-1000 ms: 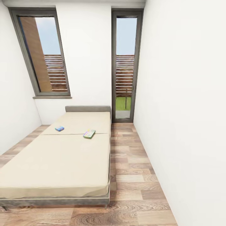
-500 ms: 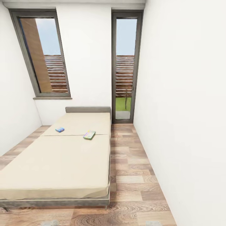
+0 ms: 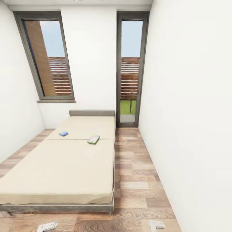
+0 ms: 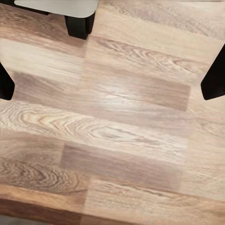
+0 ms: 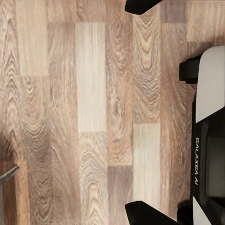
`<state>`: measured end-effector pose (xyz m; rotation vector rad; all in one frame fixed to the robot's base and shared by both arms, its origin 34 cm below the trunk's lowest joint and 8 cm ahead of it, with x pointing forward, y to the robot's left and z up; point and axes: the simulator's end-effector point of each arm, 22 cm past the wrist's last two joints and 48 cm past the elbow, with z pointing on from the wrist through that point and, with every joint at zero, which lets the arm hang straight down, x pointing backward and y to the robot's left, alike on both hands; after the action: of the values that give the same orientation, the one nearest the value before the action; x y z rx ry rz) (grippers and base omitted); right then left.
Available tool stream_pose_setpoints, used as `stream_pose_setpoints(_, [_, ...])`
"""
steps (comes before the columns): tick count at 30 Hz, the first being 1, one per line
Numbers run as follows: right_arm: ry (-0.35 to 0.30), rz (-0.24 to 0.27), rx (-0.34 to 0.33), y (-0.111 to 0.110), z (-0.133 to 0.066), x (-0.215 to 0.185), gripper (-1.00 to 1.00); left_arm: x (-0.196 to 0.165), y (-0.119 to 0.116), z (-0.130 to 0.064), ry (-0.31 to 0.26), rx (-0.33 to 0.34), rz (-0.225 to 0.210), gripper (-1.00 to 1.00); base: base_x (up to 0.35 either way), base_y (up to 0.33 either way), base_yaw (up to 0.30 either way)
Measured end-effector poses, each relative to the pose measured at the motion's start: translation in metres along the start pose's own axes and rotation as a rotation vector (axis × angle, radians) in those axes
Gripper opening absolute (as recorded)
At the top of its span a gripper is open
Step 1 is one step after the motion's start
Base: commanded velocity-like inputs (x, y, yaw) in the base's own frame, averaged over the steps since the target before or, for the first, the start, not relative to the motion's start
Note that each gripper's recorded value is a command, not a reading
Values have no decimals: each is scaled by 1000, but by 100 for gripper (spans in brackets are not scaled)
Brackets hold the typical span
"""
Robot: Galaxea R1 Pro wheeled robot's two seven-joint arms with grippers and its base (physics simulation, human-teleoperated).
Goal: Put all the toys in the child's room - the three board games (two on the bed and one on the table), the two jigsaw puzzles on the table, and the tennis ball on the table - inside the toy box on the table in the child's room.
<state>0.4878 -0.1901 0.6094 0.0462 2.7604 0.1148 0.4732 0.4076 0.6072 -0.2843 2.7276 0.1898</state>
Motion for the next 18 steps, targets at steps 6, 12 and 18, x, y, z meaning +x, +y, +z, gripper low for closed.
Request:
stream_pose_setpoints(6, [-21, -3, 10, 2, -7, -4, 100, -3, 4, -8, -1, 2, 0, 100, -10, 6, 253])
stream_pose_setpoints(12, [-33, -7, 11, 12, -14, -6, 100, -3, 3, -14, 5, 13, 2, 100, -58, 60, 188])
stream_pose_setpoints(18, [-25, -10, 29, 14, -19, -3, 100, -1, 4, -20, 13, 15, 2, 100, -17, 19, 123])
